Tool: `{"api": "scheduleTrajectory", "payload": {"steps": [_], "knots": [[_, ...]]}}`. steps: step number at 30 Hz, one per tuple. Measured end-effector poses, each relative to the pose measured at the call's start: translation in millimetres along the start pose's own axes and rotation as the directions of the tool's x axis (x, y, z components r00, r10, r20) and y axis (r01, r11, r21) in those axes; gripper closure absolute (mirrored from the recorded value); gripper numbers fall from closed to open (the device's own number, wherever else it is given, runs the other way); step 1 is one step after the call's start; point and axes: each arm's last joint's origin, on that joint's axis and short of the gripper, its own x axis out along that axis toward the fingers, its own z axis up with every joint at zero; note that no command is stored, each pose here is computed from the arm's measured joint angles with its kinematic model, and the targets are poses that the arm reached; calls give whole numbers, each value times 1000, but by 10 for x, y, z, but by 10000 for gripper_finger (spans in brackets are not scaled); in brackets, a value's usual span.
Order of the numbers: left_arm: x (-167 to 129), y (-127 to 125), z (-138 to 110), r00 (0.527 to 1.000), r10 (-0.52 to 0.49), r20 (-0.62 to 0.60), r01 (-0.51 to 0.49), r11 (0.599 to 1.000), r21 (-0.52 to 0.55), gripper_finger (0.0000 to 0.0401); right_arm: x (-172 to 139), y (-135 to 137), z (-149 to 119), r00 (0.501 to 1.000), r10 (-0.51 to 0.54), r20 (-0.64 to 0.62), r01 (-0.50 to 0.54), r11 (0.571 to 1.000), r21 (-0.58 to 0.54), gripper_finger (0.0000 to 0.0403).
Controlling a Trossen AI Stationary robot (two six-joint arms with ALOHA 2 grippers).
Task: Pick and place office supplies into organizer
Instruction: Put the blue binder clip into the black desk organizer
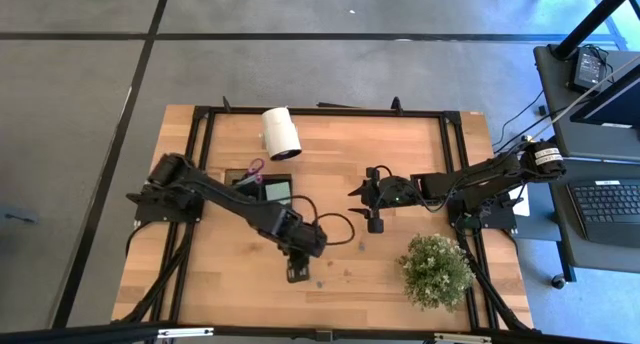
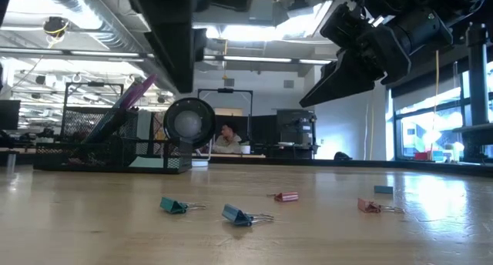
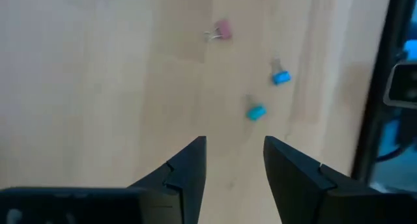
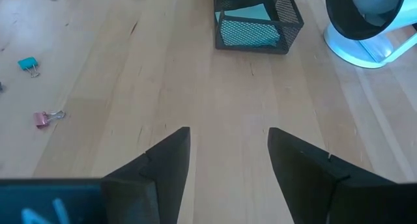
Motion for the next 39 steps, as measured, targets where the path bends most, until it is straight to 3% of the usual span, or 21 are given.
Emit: {"api": "scheduleTrajectory", "payload": {"steps": [6,12,22,30,39], "knots": [[243,-106,155,997,-56,-44,49,988,-145,255,0,0,-10,1000,1,-10,-1,1000,0,193],[491,-199,261,993,-77,-91,55,974,-220,256,0,1,-14,1000,1,-15,-1,1000,-2,193],[555,-321,113,981,103,-165,-154,931,-330,256,0,0,-7,1000,0,-7,0,1000,-8,193],[563,-415,48,980,161,-115,-193,903,-384,256,0,-1,24,1000,-1,24,3,997,-79,193],[674,-475,13,982,135,-130,-177,897,-406,256,0,0,17,1000,-1,16,2,997,-78,193]]}}
